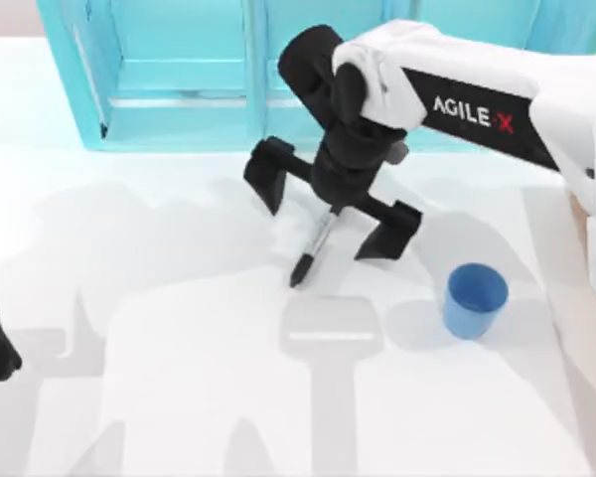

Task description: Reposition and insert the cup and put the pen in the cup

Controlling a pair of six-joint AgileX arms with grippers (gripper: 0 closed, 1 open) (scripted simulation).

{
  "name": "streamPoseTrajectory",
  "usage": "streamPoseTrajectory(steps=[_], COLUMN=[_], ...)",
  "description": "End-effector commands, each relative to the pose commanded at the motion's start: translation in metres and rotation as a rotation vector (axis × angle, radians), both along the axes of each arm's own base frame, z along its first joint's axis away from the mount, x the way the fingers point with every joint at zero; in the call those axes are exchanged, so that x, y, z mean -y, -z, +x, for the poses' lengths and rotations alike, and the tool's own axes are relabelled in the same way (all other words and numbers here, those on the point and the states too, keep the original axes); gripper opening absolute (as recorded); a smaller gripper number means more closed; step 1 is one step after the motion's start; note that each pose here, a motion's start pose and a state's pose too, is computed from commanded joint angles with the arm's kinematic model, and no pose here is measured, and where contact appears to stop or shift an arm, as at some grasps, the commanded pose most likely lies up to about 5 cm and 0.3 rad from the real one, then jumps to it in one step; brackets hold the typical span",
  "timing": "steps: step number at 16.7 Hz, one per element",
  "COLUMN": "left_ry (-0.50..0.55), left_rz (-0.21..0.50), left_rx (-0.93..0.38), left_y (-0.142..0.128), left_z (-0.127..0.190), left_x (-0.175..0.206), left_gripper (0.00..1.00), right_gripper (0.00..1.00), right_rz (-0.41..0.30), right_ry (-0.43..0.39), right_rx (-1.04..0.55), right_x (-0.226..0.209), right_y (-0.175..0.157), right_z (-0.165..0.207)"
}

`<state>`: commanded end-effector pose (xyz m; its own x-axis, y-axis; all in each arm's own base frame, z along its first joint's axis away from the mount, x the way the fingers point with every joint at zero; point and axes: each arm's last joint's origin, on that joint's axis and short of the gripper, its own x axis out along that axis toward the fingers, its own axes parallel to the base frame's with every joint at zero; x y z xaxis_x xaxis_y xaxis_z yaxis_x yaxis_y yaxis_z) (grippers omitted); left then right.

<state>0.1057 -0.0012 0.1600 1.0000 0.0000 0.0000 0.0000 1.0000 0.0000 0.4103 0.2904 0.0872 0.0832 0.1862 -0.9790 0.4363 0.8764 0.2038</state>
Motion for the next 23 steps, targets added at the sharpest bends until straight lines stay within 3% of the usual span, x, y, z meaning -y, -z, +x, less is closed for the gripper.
streamPoseTrajectory(steps=[4,17,23], left_ry=[0.000,0.000,0.000], left_rz=[0.000,0.000,0.000], left_rx=[0.000,0.000,0.000], left_y=[0.0000,0.0000,0.0000], left_z=[0.0000,0.0000,0.0000], left_x=[0.0000,0.0000,0.0000], left_gripper=[1.00,1.00,1.00], right_gripper=[1.00,0.02,0.00], right_rz=[0.000,0.000,0.000], right_ry=[0.000,0.000,0.000], right_rx=[0.000,0.000,0.000], right_x=[-0.0005,-0.0005,-0.0005], right_y=[0.0033,0.0033,0.0033], right_z=[-0.0001,-0.0001,-0.0001])
